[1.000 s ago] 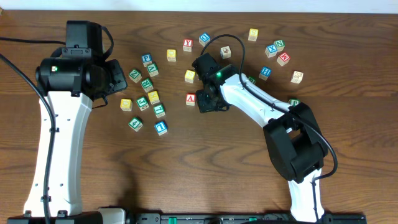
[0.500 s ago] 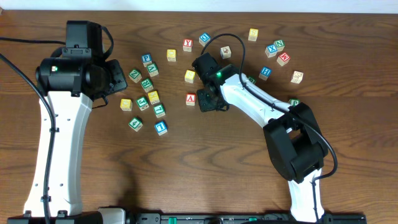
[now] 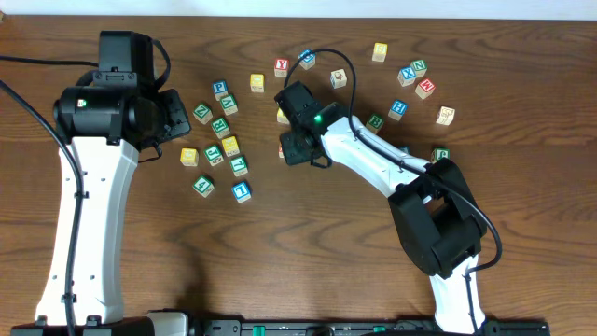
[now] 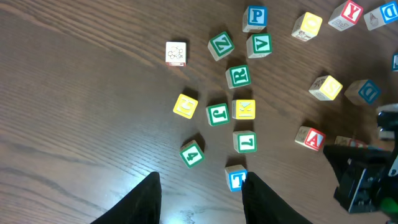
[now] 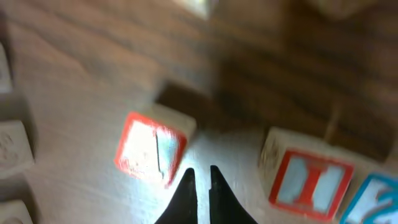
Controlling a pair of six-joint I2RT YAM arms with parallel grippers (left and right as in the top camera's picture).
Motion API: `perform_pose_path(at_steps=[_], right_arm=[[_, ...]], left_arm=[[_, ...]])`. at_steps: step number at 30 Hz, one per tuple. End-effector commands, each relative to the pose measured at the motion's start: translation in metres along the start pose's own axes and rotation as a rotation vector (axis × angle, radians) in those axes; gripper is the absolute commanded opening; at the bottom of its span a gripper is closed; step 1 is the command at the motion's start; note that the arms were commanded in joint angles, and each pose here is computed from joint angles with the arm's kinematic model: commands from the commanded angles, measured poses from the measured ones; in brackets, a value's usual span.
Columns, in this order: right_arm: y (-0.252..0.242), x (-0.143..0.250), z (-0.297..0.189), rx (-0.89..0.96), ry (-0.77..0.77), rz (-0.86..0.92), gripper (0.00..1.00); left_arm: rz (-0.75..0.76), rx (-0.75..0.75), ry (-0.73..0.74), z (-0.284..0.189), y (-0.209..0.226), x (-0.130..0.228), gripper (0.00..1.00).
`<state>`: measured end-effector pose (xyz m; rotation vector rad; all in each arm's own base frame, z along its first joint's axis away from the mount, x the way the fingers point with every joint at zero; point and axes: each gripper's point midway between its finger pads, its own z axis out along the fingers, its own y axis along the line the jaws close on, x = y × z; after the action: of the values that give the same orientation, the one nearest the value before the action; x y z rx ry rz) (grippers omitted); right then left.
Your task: Spell out AI2
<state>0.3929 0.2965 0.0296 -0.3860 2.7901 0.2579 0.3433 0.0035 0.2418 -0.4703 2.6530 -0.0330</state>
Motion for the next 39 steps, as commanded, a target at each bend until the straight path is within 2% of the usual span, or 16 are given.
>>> perform_pose_path(at_steps=[1,8,39], right_arm=[[-0.004,-0.012,-0.008,0.023,-0.058,0.002,0.02],[-0.008,-0.023,-0.001,0.052,-0.109,0.033,0.01],[-0.026,-0.012,0.013,0.114,-0.066,0.117,0.01]], left_arm=[[0.004,-0.011,-0.013,-0.002,0.003,-0.005,0.41],[0.004,-0.011,-0.013,-0.002,0.003,-0.005,0.41],[0.004,-0.011,-0.013,-0.002,0.003,-0.005,0.42]])
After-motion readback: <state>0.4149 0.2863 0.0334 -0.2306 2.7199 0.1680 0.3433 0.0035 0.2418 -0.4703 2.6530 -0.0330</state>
